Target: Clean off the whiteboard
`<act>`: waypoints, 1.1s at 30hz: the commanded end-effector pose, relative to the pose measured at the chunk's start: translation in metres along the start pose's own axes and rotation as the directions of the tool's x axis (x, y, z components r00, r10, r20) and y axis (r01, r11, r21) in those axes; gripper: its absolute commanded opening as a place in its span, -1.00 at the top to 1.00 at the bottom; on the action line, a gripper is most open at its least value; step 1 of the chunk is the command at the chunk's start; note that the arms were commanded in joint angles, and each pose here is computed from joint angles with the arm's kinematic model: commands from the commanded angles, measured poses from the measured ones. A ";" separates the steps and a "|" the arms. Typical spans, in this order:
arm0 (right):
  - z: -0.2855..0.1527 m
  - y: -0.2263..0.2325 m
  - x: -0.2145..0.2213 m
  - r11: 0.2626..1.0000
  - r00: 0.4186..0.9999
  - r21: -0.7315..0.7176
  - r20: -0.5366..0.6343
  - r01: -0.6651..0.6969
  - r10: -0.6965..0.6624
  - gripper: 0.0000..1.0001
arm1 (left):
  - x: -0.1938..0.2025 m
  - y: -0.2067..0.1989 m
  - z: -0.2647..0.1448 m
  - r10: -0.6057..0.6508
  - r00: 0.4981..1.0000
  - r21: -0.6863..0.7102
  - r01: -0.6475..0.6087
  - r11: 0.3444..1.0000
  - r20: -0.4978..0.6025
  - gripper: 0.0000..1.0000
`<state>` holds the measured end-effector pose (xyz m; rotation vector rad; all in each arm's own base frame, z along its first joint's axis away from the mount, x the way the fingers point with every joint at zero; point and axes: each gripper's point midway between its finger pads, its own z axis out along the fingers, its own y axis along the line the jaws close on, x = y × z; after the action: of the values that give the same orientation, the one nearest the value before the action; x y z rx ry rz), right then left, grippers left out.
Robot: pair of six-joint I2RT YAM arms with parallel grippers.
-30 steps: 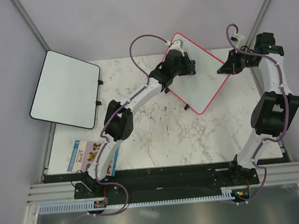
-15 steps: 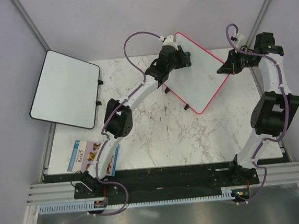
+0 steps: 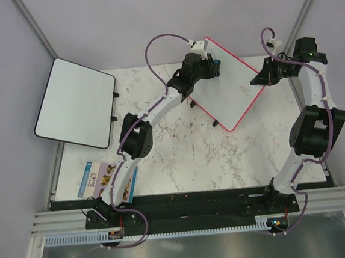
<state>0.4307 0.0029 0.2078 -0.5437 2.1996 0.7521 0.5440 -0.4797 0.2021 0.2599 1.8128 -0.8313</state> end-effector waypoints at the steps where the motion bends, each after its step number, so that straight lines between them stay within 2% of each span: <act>1: 0.042 0.048 0.091 0.975 0.940 -0.218 -0.320 0.050 -0.120 1.00 | 0.125 -0.040 -0.005 0.130 0.957 0.117 -0.103 0.988 -0.258 0.97; 4: 0.042 0.048 0.090 0.975 0.940 -0.216 -0.318 0.055 -0.123 1.00 | 0.145 -0.059 -0.011 0.149 0.944 0.165 -0.104 0.981 -0.293 0.96; 8: 0.042 0.048 0.089 0.975 0.941 -0.216 -0.317 0.053 -0.122 1.00 | 0.156 -0.059 -0.015 0.165 0.933 0.174 -0.114 0.978 -0.320 0.96; 11: 0.043 0.048 0.089 0.975 0.940 -0.217 -0.318 0.052 -0.121 1.00 | 0.157 -0.049 -0.019 0.172 0.929 0.134 -0.134 0.982 -0.327 0.96; 13: 0.043 0.048 0.089 0.975 0.941 -0.217 -0.316 0.051 -0.120 1.00 | 0.153 -0.033 -0.018 0.167 0.934 0.057 -0.157 0.986 -0.316 0.96; 16: 0.043 0.048 0.089 0.975 0.941 -0.217 -0.317 0.054 -0.122 1.00 | 0.135 -0.002 -0.014 0.089 0.955 -0.060 -0.111 0.992 -0.284 0.96; 17: 0.043 0.049 0.089 0.975 0.941 -0.217 -0.316 0.056 -0.124 1.00 | 0.127 0.016 -0.013 0.017 0.964 -0.117 -0.050 0.992 -0.267 0.96; 22: 0.043 0.049 0.091 0.975 0.939 -0.218 -0.320 0.053 -0.123 1.00 | 0.101 0.079 -0.017 -0.155 0.971 -0.301 0.095 0.949 -0.181 0.96; 27: 0.043 0.050 0.092 0.974 0.939 -0.222 -0.321 0.052 -0.124 1.00 | 0.100 0.140 -0.033 -0.260 0.957 -0.466 0.171 0.868 -0.133 0.96; 33: 0.044 0.050 0.094 0.973 0.938 -0.224 -0.324 0.049 -0.122 1.00 | 0.112 0.171 -0.040 -0.397 0.909 -0.518 0.282 0.808 -0.124 0.96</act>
<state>0.4315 0.0063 0.2091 -0.5541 2.1918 0.7551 0.5585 -0.4185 0.1561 -0.0992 1.9826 -0.7862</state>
